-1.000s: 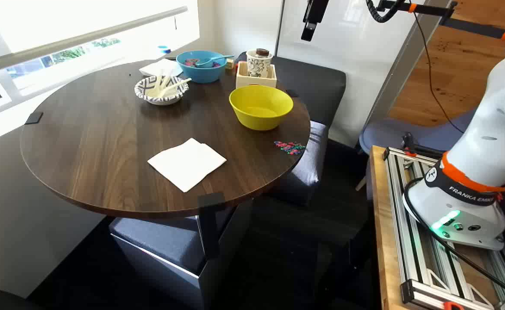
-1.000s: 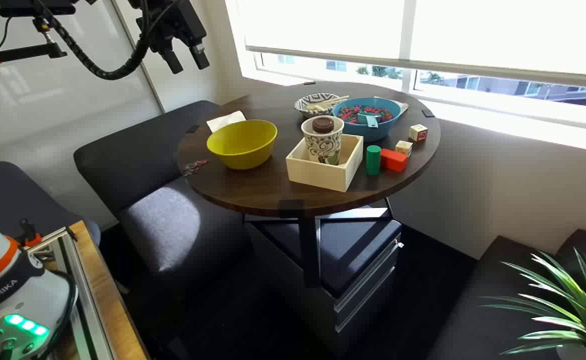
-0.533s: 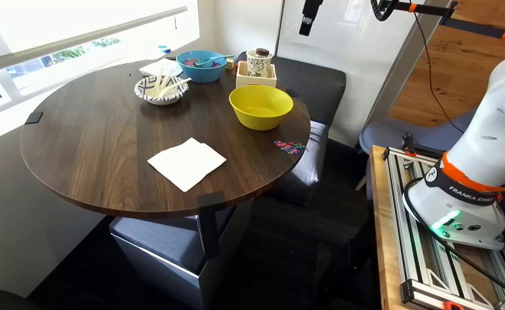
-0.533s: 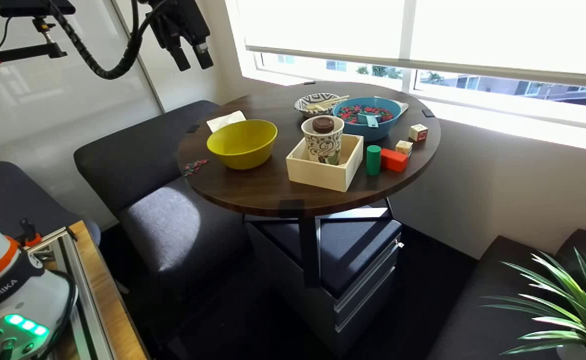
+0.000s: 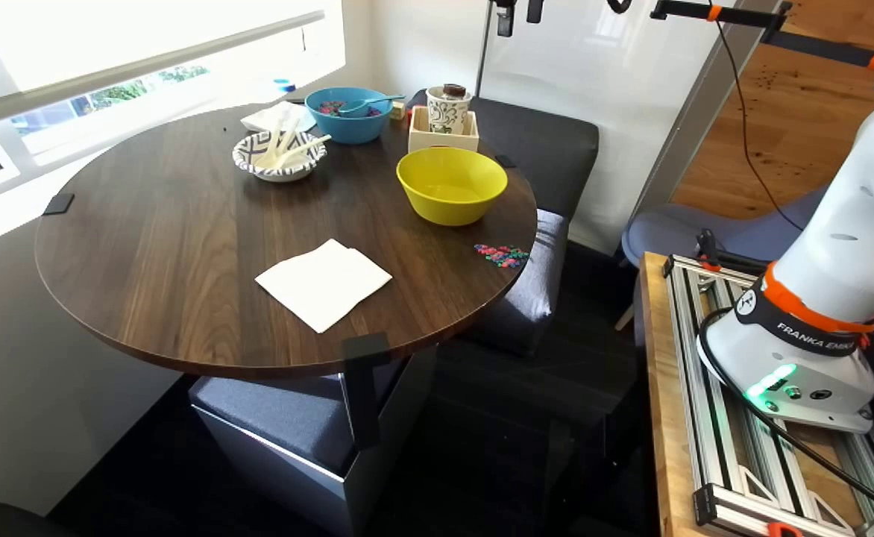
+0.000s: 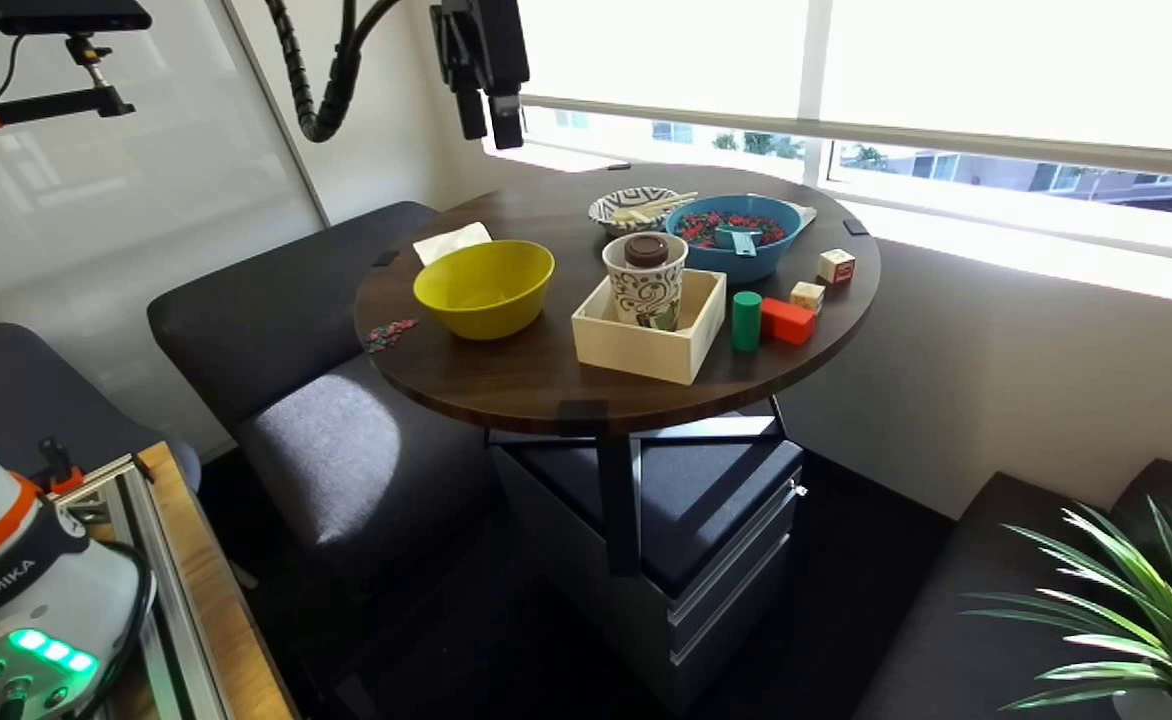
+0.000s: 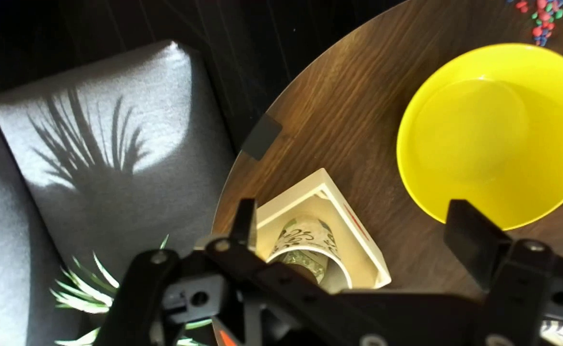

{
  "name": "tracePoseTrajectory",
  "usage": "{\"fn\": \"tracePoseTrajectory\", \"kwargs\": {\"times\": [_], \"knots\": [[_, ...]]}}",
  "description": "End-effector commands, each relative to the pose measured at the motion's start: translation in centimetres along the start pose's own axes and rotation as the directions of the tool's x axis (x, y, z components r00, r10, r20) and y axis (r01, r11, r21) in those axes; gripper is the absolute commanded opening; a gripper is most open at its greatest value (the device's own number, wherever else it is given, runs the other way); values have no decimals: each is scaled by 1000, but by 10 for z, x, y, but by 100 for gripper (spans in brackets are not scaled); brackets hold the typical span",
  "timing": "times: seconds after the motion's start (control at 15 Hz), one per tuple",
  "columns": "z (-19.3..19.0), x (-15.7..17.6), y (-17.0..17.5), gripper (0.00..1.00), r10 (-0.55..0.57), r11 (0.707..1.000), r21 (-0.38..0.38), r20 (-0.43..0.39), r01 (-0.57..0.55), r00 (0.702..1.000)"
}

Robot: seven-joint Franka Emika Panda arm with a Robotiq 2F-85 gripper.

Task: Pick up the green cylinder from the table into the yellow bowl

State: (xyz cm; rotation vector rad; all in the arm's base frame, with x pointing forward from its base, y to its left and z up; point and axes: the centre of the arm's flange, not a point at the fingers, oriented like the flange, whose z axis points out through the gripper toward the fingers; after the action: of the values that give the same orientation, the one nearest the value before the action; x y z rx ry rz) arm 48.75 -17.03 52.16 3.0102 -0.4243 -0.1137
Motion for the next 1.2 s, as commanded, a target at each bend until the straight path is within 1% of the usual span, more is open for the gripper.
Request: {"fn": "tracePoseTrajectory", "kwargs": {"times": [0.0, 0.13, 0.27, 0.33, 0.4, 0.53, 0.6, 0.73, 0.87, 1.0, 1.07, 1.13], "knots": [[3, 8, 4, 100, 35, 999, 16, 28, -35, 999], [6, 21, 8, 100, 70, 997, 33, 57, -72, 996], [6, 26, 8, 100, 79, 996, 37, 61, -81, 995], [7, 37, 8, 100, 179, 982, 54, 47, -181, 983], [9, 47, 12, 100, 244, 967, 66, 22, -245, 969], [13, 71, 32, 100, 331, 940, 98, -33, -327, 943], [16, 79, 39, 100, 381, 922, 98, -53, -375, 923], [33, 100, 55, 100, 476, 878, 113, -96, -465, 874], [54, 116, 65, 100, 570, 821, 119, -104, -559, 815], [77, 132, 74, 100, 655, 755, 117, -118, -645, 746], [62, 109, 72, 100, 581, 814, 110, -119, -571, 805], [71, 114, 73, 100, 589, 808, 104, -117, -580, 800]]}}
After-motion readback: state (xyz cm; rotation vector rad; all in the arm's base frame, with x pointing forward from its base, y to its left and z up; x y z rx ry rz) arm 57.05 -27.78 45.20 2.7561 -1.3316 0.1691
